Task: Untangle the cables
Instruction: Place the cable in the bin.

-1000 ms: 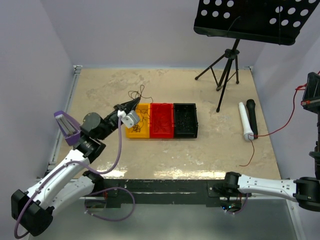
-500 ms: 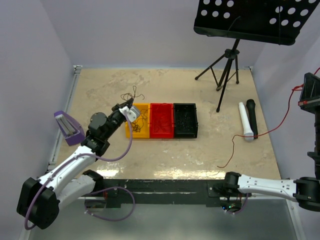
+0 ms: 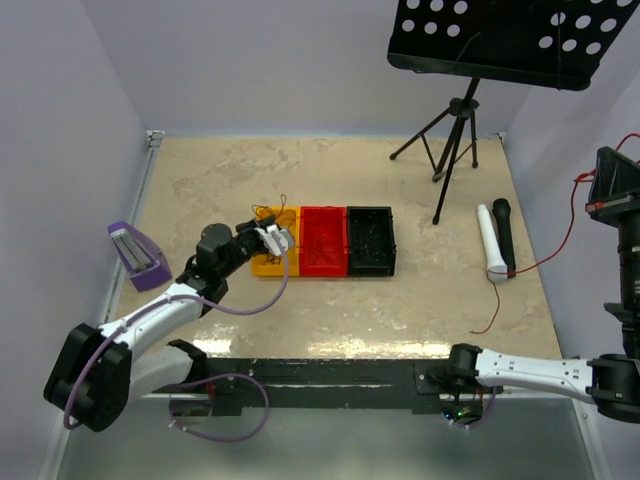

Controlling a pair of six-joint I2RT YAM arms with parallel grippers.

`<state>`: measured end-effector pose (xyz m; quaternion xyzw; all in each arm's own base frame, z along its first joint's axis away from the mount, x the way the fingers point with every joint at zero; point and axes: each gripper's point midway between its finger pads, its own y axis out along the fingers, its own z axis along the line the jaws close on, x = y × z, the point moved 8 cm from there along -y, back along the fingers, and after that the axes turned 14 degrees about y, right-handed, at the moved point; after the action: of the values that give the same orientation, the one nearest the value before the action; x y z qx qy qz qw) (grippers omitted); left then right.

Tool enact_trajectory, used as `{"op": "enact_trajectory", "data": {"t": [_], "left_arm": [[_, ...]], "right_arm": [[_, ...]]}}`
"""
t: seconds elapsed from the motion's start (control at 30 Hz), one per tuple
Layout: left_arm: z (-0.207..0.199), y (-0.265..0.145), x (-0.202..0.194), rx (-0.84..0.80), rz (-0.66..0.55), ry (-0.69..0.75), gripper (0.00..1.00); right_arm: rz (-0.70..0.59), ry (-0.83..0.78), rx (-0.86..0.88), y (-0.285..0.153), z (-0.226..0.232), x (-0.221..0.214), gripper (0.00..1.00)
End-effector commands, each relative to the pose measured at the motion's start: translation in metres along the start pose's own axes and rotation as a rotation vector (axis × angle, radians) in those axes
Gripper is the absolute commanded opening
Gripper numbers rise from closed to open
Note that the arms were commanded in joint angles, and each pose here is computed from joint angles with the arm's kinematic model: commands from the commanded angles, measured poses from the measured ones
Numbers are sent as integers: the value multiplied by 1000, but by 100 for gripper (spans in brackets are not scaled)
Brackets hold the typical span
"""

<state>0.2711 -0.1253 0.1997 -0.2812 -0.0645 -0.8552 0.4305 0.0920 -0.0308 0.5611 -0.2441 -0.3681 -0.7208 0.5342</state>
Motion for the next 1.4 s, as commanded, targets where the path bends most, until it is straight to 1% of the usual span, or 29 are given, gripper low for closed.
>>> {"op": "enact_trajectory", "data": {"t": [0.0,0.07,0.17,0.4,0.5,0.7,0.77,0.93,1.1,1.13,1.17,1.23,1.37], "left_arm": [[-5,13,-4,-41,-20,27,0],[-11,19,-10,-76,5,33,0],[-16,26,-13,-99,2,34,0],[-22,56,-15,-198,-9,-32,0],[-28,66,-22,-234,34,-51,0],[-52,62,-43,-312,146,-60,0],[-58,58,-46,-324,163,-80,0],[-64,55,-42,-329,157,-182,0],[-66,54,-35,-384,153,-271,0],[-67,53,-33,-390,147,-284,7],[-64,52,-31,-384,142,-291,16],[-61,51,-28,-374,140,-311,20],[-49,50,-23,-321,150,-365,25]], "right_arm": [[15,24,13,-2,-5,-1,0],[12,24,21,-2,-4,-3,0],[8,21,31,-2,-2,-6,0],[8,15,51,-1,5,-18,0],[11,17,56,-2,5,-21,0],[12,17,60,-2,4,-23,0],[10,17,61,-2,4,-22,0],[12,14,62,-2,4,-24,0],[13,13,62,-2,5,-25,0],[10,15,62,-2,5,-24,0],[11,12,62,-2,6,-25,0],[12,13,64,-2,7,-25,0],[17,6,66,-1,10,-29,0]]}}
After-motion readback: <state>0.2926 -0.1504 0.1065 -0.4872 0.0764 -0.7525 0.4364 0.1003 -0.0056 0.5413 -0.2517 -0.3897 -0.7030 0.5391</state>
